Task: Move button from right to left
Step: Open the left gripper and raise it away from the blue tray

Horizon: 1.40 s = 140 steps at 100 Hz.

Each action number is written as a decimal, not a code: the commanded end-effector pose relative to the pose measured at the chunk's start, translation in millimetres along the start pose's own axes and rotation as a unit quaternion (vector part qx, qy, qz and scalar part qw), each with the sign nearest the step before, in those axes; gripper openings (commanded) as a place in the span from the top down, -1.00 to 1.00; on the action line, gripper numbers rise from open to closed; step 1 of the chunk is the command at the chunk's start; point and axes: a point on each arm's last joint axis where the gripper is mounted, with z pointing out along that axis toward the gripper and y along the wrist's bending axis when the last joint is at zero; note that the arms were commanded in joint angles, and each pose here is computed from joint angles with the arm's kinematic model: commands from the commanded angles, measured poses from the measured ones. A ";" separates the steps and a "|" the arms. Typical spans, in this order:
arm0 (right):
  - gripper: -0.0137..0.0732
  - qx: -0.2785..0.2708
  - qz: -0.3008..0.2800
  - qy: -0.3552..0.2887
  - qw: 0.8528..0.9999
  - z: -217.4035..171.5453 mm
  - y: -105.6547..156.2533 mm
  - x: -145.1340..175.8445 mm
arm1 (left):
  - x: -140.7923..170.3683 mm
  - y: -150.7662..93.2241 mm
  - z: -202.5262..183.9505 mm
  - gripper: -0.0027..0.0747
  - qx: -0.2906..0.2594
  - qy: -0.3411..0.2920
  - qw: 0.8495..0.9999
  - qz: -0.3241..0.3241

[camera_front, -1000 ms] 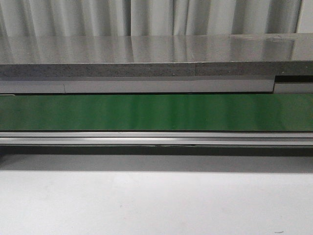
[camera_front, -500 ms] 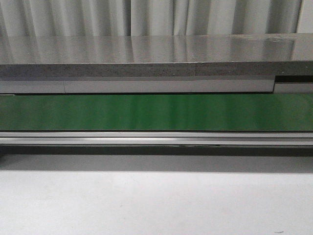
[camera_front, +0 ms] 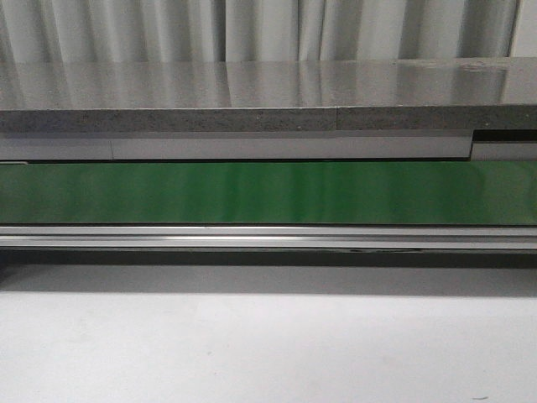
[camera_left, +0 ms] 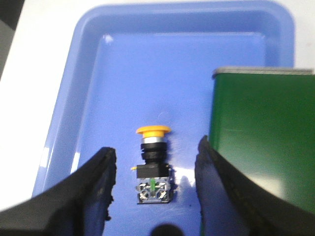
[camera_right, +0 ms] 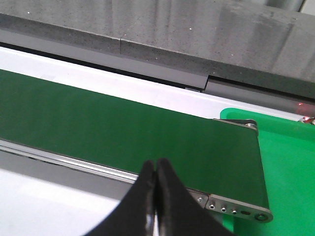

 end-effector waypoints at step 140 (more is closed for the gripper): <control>0.84 0.013 0.001 -0.044 0.999 -2.3 -2.6 -13.4 | 109.9 -47.6 -175.3 0.92 0.125 -0.290 0.947 -0.066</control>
